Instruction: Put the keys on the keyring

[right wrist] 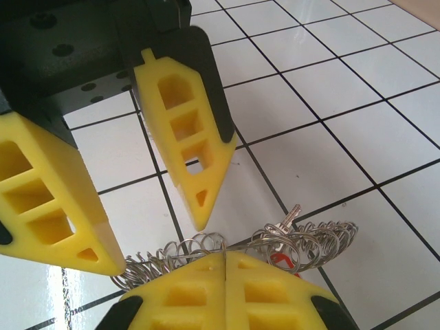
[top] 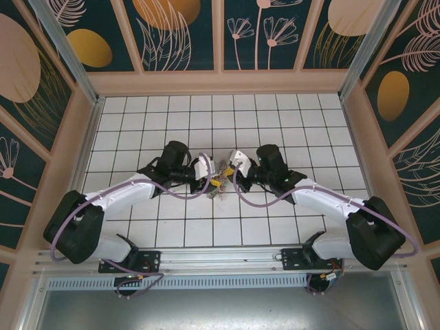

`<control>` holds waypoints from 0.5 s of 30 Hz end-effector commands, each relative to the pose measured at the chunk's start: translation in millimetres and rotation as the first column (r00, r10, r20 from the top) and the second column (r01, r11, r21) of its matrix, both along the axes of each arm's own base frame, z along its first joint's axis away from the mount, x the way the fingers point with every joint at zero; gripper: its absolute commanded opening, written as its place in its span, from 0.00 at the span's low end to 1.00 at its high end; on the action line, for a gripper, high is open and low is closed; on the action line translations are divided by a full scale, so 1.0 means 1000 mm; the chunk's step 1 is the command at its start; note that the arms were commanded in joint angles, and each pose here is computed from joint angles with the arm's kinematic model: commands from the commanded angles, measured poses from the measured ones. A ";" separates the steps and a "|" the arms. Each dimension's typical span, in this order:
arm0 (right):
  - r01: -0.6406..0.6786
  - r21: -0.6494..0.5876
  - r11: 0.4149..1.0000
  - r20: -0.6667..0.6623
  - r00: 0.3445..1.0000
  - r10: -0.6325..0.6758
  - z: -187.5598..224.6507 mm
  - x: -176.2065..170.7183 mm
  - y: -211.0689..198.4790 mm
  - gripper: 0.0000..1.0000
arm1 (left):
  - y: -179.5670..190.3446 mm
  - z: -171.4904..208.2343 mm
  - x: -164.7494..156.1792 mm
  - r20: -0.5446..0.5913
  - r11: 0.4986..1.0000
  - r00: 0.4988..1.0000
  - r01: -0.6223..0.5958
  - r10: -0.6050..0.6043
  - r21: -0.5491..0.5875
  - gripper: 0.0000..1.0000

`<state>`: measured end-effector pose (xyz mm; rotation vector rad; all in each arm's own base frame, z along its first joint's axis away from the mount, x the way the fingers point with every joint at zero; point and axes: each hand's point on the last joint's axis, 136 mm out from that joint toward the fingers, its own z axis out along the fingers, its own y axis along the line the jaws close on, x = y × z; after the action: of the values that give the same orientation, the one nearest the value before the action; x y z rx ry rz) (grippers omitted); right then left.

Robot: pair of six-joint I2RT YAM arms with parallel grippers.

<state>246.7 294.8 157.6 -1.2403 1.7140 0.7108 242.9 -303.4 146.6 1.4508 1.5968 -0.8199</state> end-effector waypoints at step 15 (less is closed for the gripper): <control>-0.029 0.076 0.997 0.032 0.999 0.027 0.019 0.000 0.007 0.00 | -0.012 -0.002 0.006 0.007 1.000 1.000 0.010 -0.010 -0.004 0.40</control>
<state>246.7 295.6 159.1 -1.2369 1.7091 0.7167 248.1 -309.7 140.2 1.4402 1.6058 -0.8170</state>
